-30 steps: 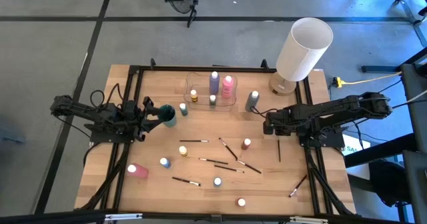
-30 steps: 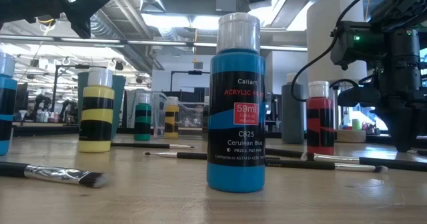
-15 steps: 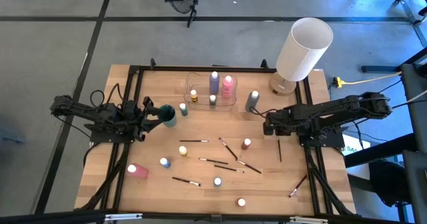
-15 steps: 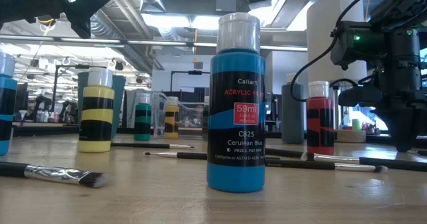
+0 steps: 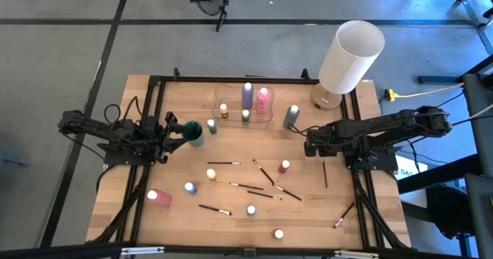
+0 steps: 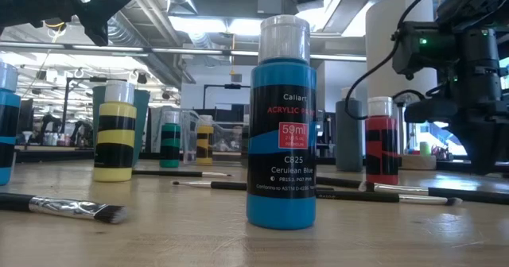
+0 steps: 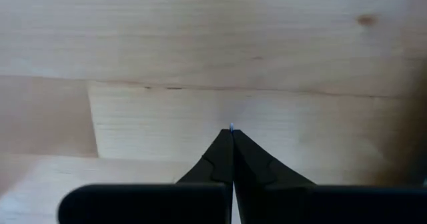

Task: Pick & Place Paint Supplies
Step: Put the black paint brush into the green cup

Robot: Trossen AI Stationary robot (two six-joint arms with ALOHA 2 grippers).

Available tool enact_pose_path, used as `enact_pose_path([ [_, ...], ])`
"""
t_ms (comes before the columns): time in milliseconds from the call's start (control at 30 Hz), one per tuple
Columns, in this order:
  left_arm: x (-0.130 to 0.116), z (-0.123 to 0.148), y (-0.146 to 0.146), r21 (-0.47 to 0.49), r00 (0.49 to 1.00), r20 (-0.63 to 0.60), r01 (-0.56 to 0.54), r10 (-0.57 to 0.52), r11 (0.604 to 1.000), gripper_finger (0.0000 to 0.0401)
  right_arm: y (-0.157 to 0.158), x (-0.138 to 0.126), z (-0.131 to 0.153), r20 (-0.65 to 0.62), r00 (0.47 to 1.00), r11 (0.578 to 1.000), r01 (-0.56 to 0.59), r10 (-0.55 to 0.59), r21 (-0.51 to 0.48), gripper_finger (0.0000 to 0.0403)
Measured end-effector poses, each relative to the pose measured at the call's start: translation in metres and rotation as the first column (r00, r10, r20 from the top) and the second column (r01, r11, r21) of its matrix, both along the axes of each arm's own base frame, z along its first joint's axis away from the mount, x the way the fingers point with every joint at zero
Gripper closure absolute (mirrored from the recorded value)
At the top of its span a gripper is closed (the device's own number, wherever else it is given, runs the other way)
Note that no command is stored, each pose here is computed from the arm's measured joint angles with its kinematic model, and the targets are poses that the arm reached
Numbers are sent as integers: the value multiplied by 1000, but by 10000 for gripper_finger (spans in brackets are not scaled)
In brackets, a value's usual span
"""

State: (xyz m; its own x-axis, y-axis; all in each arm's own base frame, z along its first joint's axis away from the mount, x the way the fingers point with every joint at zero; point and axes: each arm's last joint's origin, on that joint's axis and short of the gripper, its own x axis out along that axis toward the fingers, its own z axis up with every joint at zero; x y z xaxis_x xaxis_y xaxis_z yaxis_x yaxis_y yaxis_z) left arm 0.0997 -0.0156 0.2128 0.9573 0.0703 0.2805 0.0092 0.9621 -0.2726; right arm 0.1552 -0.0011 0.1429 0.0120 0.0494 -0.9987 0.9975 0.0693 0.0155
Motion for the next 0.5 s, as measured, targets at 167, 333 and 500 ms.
enact_pose_path([
  [167, 0, 0, 0, 0, 1000, 0, 0, 0, 1000, 205, 5, 2, 3, 12, 999, 999, -39, 39, 29, 403],
  [333, 0, 0, 0, 0, 1000, 0, 0, 0, 1000, 205, 13, 16, 24, 71, 992, 994, -107, 105, 25, 403],
  [500, 0, 0, 0, 0, 1000, 0, 0, 0, 1000, 205, 24, 31, 58, 136, 977, 986, -165, 167, -26, 403],
])
